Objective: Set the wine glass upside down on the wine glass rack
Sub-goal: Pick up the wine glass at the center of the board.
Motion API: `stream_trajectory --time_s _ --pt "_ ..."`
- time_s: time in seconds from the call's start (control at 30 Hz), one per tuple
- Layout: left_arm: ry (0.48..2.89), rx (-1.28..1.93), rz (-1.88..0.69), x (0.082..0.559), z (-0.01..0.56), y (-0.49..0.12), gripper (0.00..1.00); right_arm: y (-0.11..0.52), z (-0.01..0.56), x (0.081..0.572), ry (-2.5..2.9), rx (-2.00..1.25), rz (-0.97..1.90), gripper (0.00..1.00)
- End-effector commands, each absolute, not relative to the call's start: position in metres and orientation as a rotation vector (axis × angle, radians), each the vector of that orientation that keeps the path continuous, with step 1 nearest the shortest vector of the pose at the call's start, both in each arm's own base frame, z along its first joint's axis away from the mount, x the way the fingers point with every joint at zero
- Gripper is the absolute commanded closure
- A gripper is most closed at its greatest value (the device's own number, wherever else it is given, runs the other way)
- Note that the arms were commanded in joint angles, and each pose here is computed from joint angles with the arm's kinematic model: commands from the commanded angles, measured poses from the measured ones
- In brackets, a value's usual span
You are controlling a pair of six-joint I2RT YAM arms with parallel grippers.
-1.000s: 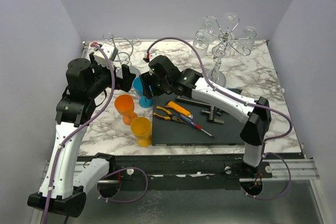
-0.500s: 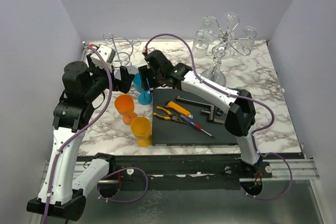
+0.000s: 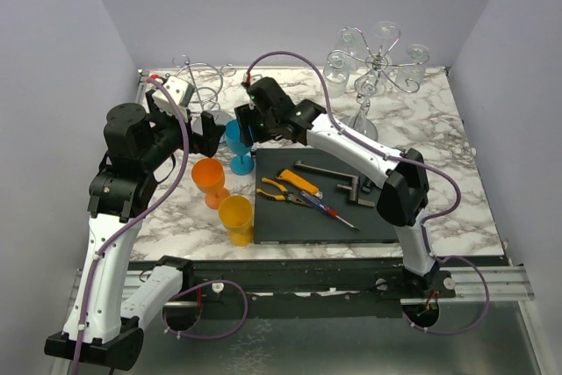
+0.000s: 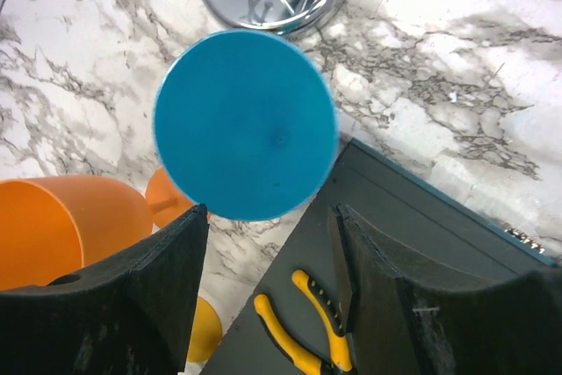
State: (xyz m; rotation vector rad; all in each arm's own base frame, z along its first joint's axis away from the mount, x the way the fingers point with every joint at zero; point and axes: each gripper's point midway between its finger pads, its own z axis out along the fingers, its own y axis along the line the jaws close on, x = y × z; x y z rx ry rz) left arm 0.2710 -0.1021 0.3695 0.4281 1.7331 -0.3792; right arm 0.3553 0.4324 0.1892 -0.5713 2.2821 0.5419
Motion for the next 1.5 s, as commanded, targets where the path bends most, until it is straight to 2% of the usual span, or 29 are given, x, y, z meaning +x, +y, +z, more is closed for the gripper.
stream_trajectory --time_s 0.0,0.17,0.33,0.8,0.87,0.97,1.03,1.1,1.13,1.47 --pt "1.742 0.447 -0.394 0.267 0.368 -0.104 0.01 0.425 0.219 0.362 2.244 -0.578 0.598 0.37" --pt "1.741 0.455 -0.389 0.266 0.367 -0.104 0.01 0.437 0.223 0.358 2.22 -0.64 0.698 0.37" --pt "1.74 0.463 -0.379 0.266 0.365 -0.103 0.01 0.442 0.225 0.366 2.216 -0.634 0.682 0.37" --pt "1.723 0.466 -0.381 0.265 0.372 -0.103 0.01 0.441 0.151 0.377 2.346 -0.628 0.563 0.41" --pt "1.724 0.467 -0.382 0.265 0.372 -0.103 0.01 0.442 0.148 0.377 2.348 -0.617 0.568 0.46" --pt "1.725 0.465 -0.39 0.264 0.371 -0.104 0.01 0.444 0.144 0.377 2.35 -0.601 0.58 0.61" --pt "1.724 0.465 -0.393 0.264 0.372 -0.105 0.01 0.444 0.149 0.378 2.339 -0.592 0.583 0.77" --pt "1.725 0.464 -0.391 0.263 0.371 -0.104 0.01 0.439 0.162 0.382 2.313 -0.567 0.557 0.97" --pt "1.728 0.465 -0.391 0.263 0.371 -0.104 0.01 0.435 0.172 0.383 2.293 -0.554 0.544 0.99" --pt "1.744 0.465 -0.44 0.264 0.368 -0.111 0.01 0.378 0.308 0.365 2.068 -0.458 0.509 1.0"
